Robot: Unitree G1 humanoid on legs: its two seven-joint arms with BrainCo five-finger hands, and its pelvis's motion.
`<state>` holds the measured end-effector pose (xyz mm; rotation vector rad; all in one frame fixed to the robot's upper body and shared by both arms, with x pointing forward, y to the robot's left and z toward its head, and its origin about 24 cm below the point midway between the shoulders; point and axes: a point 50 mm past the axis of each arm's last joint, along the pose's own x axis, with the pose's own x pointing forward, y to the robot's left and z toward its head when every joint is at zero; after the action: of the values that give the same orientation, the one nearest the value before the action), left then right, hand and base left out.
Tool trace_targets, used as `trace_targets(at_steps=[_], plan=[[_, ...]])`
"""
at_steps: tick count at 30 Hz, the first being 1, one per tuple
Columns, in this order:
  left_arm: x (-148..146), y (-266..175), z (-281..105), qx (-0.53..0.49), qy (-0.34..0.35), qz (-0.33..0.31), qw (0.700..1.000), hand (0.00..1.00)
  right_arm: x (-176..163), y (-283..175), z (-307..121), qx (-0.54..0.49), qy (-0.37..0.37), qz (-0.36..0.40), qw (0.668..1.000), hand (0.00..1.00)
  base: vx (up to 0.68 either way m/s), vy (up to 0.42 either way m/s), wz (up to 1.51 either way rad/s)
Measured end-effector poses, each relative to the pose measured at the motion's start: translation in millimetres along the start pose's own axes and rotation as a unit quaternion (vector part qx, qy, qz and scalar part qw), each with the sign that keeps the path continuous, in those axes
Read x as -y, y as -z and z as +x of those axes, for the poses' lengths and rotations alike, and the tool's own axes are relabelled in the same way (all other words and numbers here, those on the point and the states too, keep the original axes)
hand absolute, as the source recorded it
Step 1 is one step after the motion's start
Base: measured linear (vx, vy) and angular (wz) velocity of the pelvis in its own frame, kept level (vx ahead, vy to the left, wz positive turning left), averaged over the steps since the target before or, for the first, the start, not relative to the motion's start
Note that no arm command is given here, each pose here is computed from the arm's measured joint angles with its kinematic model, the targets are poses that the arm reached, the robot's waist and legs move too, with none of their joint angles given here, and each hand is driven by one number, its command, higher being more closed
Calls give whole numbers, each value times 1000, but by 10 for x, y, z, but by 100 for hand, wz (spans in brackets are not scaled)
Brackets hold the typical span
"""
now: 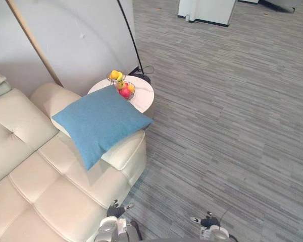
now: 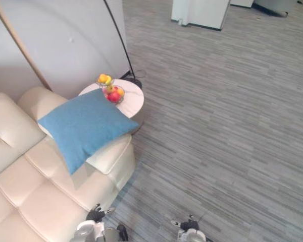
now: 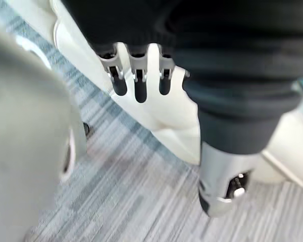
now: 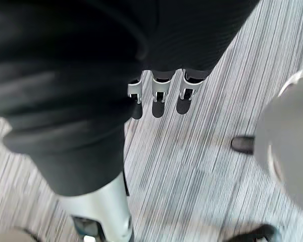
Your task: Pick up cushions and gather them together orderly.
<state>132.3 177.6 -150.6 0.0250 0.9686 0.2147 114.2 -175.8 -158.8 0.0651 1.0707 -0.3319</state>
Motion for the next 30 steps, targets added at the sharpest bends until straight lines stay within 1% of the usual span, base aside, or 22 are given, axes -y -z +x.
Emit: trace_targets(at_steps=[5,6,8,10,12,14,17,18,20,25,30], plan=[[5,80,-15,-13,8,16,1000,0,60,-19,12,2,5,-9,1000,0,101,108,21],[-9,87,-16,-13,11,34,999,0,119,-54,21,9,11,-16,1000,0,99,77,48],[-14,69,-12,-9,14,48,999,0,150,-36,17,9,15,-22,1000,0,195,49,87],[-18,67,-11,-9,13,49,999,0,163,-13,12,7,16,-23,1000,0,207,-19,81],[4,68,-12,-10,15,48,999,0,169,-12,11,10,16,-26,1000,0,236,-115,76],[31,65,-12,-11,13,32,999,0,173,-12,10,10,16,-24,1000,0,262,-200,85],[30,18,1,-4,12,30,999,0,150,50,-5,3,13,-17,1000,0,311,-233,97],[111,44,-5,-13,18,14,1000,0,215,12,8,7,20,-22,1000,0,366,-225,75],[198,67,-22,-16,25,2,1000,0,263,-28,21,10,24,-28,999,0,386,-201,65],[212,70,-25,-17,28,2,999,0,236,-24,20,9,17,-41,999,0,238,-128,47],[217,44,-19,-12,27,5,1000,0,184,-16,15,8,15,-28,999,0,55,7,44]])
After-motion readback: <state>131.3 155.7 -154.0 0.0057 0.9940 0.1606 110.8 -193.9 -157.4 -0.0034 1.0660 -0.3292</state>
